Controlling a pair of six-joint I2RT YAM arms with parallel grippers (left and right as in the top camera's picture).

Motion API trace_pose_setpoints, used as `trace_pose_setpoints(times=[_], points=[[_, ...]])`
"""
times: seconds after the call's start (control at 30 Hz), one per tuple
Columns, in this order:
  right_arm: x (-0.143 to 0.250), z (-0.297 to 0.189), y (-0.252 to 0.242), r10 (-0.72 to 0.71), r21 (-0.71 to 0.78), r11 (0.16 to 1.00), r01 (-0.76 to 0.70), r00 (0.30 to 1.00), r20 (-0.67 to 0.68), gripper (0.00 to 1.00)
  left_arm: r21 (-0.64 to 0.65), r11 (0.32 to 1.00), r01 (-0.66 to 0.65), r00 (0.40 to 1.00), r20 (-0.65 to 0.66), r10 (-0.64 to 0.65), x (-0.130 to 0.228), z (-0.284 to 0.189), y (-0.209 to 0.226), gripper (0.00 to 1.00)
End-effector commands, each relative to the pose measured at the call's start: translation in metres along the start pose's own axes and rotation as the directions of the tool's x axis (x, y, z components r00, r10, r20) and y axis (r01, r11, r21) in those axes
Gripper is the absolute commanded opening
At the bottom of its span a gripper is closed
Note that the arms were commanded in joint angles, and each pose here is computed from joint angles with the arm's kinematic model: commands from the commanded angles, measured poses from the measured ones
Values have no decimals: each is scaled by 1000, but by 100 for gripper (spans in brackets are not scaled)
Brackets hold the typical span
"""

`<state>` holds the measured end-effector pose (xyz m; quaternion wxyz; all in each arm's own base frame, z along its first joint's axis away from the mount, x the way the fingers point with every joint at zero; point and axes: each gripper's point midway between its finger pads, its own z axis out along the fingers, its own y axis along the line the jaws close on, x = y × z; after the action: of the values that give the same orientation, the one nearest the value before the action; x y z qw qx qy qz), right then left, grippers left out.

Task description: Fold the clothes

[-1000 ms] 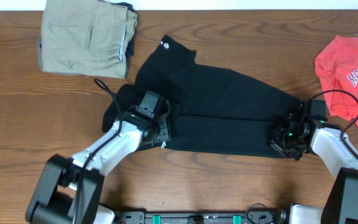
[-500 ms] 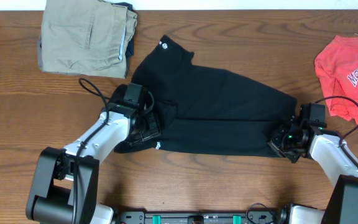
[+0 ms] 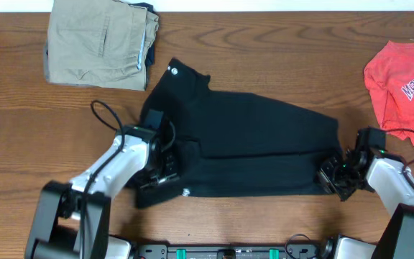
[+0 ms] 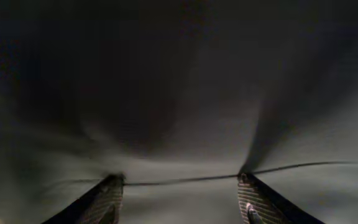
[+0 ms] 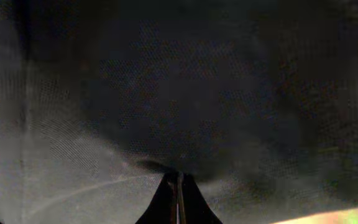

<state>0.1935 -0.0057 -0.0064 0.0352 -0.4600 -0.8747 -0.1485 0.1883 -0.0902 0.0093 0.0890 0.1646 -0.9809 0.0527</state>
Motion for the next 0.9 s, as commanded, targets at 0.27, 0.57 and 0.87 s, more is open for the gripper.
trace_pose_setpoints(times=[0.27,0.57,0.87], points=[[-4,-45,-28,-24,49,999,15,980,196,1,102,994,-37,982,190,17,34,-61,-12,62],[-21,-111,-6,-140,34,990,137,913,383,1,132,983,-129,906,420,62,18,-98,-11,71],[-23,-143,-10,-146,103,988,112,894,423,11,81,980,-180,905,404,133,12,-88,-14,72]])
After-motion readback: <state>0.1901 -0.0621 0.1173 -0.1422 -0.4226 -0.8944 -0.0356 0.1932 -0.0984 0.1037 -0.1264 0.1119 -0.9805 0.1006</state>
